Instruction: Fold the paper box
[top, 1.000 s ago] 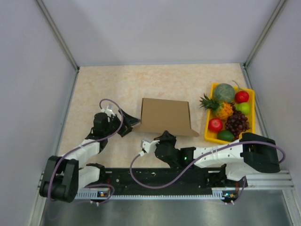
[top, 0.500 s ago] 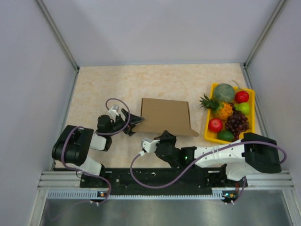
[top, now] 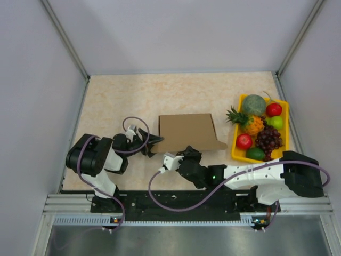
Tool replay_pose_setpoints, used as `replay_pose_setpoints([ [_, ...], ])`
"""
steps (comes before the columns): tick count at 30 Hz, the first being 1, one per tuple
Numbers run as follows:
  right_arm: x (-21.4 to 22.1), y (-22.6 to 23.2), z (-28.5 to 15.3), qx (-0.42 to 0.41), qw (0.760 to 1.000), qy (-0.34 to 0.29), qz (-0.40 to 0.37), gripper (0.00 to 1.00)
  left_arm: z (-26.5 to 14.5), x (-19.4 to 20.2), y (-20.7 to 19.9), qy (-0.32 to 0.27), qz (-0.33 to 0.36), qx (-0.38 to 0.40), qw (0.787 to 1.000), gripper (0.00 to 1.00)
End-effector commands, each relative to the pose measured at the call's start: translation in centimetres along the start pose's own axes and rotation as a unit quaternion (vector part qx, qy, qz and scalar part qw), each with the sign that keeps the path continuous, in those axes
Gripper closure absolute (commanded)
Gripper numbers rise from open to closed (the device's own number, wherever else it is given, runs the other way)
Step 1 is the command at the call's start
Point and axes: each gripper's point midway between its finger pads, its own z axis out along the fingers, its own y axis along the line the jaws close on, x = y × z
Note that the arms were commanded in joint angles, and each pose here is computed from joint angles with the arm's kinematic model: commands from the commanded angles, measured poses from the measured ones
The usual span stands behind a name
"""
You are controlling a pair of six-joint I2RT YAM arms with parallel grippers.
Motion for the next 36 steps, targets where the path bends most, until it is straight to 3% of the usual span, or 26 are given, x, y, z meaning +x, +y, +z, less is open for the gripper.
replay_pose_setpoints([
  [1, -1.0, -1.9, -0.5, 0.015, 0.997, -0.019, 0.078, 0.73, -1.4, 1.3, -7.8, -0.001, 0.135, 0.142, 0.981, 0.39],
  [2, -0.8, -1.9, -0.6, 0.014, 0.997, -0.016, 0.08, 0.69, -1.5, 1.3, -7.9, -0.001, 0.134, 0.14, 0.981, 0.46],
  [3, -0.8, -2.0, -0.6, 0.016, 0.996, -0.016, 0.086, 0.59, -1.7, 1.5, -8.5, -0.003, 0.139, 0.145, 0.98, 0.48],
  [8, -0.8, -2.5, -1.6, -0.011, 0.992, -0.002, 0.124, 0.21, -1.9, 1.3, -8.1, -0.009, 0.103, 0.099, 0.99, 0.53],
  [11, -1.7, -4.2, -2.7, -0.015, 0.985, 0.003, 0.169, 0.14, -2.3, 1.3, -7.8, -0.012, 0.084, 0.066, 0.994, 0.55],
  [15, -1.7, -5.8, -4.0, -0.011, 0.986, -0.012, 0.166, 0.01, -2.9, 1.2, -8.7, -0.023, 0.099, 0.02, 0.995, 0.54],
  [20, -2.7, -7.1, -4.6, -0.004, 0.991, -0.034, 0.127, 0.01, -3.7, 1.3, -10.2, -0.037, 0.103, -0.009, 0.994, 0.57],
  [28, -5.5, -8.8, -4.5, 0.006, 0.993, -0.095, 0.076, 0.01, -4.8, 2.4, -10.8, -0.033, 0.053, -0.034, 0.998, 0.58],
  [36, -7.8, -5.6, -3.6, -0.071, 0.986, -0.127, 0.076, 0.02, -5.7, 3.7, -12.5, -0.025, 0.024, -0.011, 0.999, 0.58],
])
